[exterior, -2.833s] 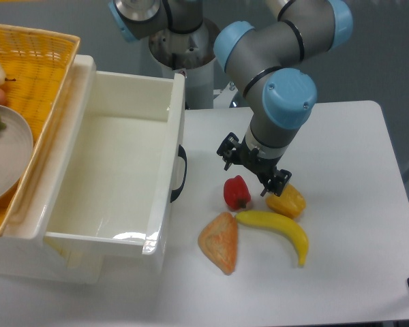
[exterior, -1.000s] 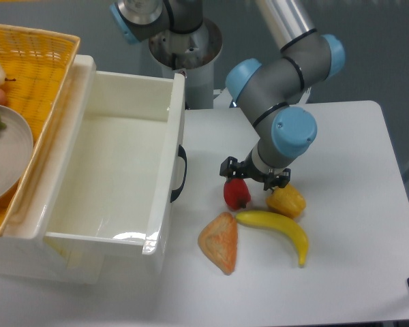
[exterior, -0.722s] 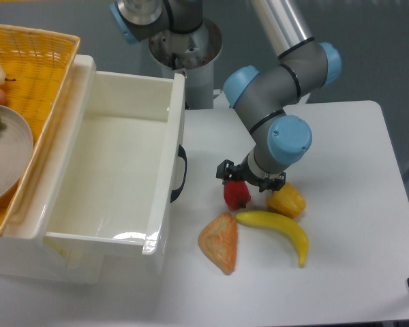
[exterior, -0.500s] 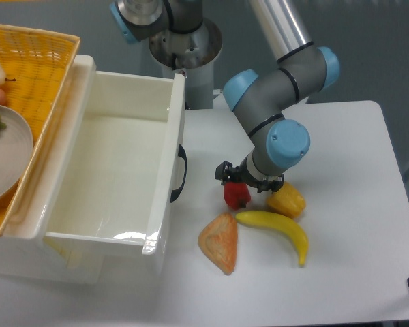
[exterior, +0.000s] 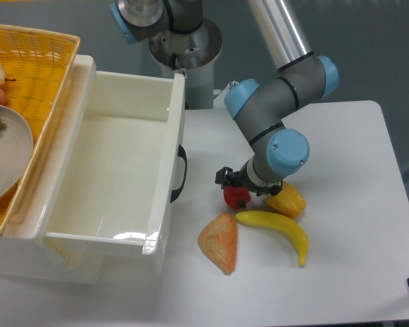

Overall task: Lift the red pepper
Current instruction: 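Lower the gripper down around the red bell pepper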

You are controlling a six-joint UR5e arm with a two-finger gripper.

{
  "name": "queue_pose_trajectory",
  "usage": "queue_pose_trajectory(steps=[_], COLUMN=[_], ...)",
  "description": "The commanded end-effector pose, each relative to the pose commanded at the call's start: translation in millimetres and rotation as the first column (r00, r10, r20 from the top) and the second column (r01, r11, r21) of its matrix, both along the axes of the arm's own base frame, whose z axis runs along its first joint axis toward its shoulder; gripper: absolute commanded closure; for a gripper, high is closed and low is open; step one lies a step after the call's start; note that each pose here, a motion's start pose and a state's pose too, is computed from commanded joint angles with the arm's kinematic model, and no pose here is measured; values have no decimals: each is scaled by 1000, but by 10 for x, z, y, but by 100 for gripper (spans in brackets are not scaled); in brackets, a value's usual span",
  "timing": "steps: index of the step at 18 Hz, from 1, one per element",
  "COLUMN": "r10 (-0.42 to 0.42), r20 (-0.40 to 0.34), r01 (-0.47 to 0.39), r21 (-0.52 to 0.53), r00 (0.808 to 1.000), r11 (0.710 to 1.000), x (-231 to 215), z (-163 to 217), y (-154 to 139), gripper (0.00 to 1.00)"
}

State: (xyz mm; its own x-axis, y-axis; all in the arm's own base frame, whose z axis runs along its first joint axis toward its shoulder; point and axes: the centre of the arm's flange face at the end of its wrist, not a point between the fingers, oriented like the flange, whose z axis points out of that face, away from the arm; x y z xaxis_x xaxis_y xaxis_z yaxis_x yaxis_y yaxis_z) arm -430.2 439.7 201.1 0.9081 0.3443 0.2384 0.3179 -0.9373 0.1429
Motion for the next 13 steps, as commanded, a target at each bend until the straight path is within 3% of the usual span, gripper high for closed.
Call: queue_pose_trajectory(steps=[13], r10=[-2], r20=[4], r01=[2], r21=[-5], r00=[1000], r11=[1000], x=[7], z=[-53], y=[16], gripper=[0])
